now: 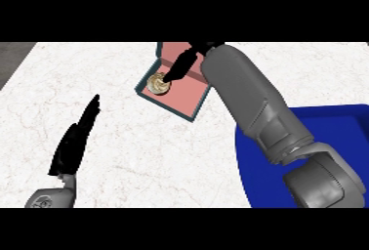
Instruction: Pick the cupcake from the tray and place it in the cardboard box
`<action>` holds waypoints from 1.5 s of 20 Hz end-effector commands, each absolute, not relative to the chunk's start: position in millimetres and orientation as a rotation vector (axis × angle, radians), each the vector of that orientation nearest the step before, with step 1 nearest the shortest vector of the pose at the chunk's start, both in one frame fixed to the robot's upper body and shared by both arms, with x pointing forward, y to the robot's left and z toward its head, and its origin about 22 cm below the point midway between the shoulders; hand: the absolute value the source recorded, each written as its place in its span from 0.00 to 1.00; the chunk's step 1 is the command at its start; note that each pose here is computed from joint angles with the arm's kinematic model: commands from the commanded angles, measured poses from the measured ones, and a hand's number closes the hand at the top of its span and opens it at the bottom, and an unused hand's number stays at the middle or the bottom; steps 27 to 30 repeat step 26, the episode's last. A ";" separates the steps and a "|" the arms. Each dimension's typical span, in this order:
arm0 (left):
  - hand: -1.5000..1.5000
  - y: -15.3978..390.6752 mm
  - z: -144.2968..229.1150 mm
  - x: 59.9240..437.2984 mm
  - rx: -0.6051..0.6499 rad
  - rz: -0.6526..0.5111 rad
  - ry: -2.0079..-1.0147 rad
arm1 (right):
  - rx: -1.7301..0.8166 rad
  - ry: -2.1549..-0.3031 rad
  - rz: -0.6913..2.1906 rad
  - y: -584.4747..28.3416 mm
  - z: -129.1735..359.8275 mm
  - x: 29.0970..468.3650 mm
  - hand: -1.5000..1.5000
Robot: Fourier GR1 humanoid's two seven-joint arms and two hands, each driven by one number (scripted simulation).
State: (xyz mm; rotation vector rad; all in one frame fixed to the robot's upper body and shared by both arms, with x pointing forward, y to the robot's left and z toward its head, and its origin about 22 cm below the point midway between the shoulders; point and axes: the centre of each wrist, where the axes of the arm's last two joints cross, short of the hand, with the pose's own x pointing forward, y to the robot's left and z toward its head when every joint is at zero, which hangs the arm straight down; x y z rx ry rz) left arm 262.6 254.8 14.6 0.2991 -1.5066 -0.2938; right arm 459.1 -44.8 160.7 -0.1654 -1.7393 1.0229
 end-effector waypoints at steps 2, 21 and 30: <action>0.50 261.5 10.6 263.6 0.322 -0.278 -1.500 | -0.069 -1.830 0.715 -51.8 159.6 461.0 0.00; 0.50 274.3 22.5 260.1 0.330 -0.262 -1.523 | -0.017 -1.851 0.163 -260.3 197.5 481.6 0.00; 0.50 266.3 20.0 263.3 0.305 -0.270 -1.521 | -0.014 -1.866 0.212 -295.5 193.1 474.5 0.00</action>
